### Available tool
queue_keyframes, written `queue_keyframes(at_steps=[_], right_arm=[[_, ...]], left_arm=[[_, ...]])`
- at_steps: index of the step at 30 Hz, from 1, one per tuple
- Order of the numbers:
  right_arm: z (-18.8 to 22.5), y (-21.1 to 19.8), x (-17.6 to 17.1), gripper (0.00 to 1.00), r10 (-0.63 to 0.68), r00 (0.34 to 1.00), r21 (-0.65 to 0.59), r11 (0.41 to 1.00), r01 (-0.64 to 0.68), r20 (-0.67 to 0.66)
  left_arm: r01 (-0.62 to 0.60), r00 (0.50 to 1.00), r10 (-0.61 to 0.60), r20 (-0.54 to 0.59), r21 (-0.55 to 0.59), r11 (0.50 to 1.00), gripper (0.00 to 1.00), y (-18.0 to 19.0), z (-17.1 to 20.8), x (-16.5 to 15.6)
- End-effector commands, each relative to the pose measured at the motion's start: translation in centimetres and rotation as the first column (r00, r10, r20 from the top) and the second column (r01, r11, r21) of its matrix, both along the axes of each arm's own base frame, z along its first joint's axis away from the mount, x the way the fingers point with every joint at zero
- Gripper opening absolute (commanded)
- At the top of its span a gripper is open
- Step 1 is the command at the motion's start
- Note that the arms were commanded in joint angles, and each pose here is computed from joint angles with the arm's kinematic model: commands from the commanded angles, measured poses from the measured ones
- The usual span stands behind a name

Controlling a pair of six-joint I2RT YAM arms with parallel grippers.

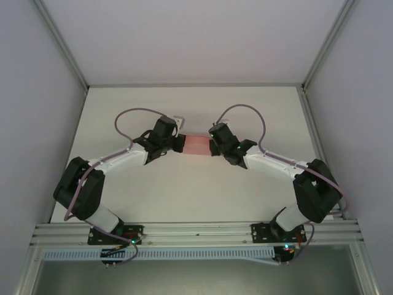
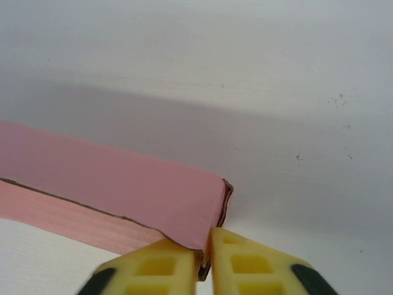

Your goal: Assemble paper box

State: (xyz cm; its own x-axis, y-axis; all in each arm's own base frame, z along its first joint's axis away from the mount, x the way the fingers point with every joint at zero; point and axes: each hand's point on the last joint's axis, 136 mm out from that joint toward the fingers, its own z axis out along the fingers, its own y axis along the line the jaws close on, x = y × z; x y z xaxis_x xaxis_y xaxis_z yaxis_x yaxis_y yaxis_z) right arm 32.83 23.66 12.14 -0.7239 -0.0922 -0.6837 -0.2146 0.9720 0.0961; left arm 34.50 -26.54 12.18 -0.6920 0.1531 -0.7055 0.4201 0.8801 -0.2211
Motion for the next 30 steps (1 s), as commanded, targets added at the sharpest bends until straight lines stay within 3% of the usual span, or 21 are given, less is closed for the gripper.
queue_keyframes(at_steps=[1, 4, 5, 8, 12, 17, 27, 30], right_arm=[[-0.3, 1.7, -1.8, 0.24, 0.076, 0.994, 0.026, 0.997, -0.074, -0.074], [1.3, 1.8, -1.2, 0.39, 0.07, 0.996, 0.077, 0.995, -0.066, -0.058], [1.8, 1.8, -1.1, 0.5, 0.066, 0.996, 0.091, 0.994, -0.061, -0.053], [3.3, 1.9, -1.0, 0.68, 0.086, 0.996, 0.138, 0.987, -0.081, -0.026], [4.8, 1.0, -0.6, 0.81, 0.043, 0.999, 0.221, 0.974, -0.041, -0.004], [5.0, -1.6, 0.6, 0.79, -0.071, 0.997, 0.296, 0.952, 0.075, -0.026], [-0.9, -2.3, 0.1, 0.54, -0.094, 0.977, 0.29, 0.945, 0.147, -0.191], [-2.8, -2.6, -0.6, 0.52, -0.111, 0.971, 0.305, 0.936, 0.174, -0.212]], left_arm=[[0.099, 0.974, -0.073, -0.212, 0.115, 0.988, 0.0, 0.5, -5.6, -4.9], [0.091, 0.98, -0.068, -0.185, 0.12, 0.989, 0.0, 0.4, -4.5, -4.4], [0.094, 0.981, -0.071, -0.181, 0.121, 0.988, 0.0, 0.4, -4.4, -4.3], [0.094, 0.983, -0.072, -0.169, 0.127, 0.987, 0.0, 0.2, -4.1, -4.1], [0.091, 0.983, -0.067, -0.171, 0.137, 0.986, 0.0, 0.2, -4.3, -4.1], [0.09, 0.984, -0.066, -0.166, 0.14, 0.986, 0.0, 0.2, -4.1, -4.1], [0.099, 0.985, -0.077, -0.155, 0.14, 0.985, 0.03, 0.0, -3.6, -4.2], [0.117, 0.985, -0.097, -0.144, 0.14, 0.983, 0.07, -0.1, -3.1, -4.6]])
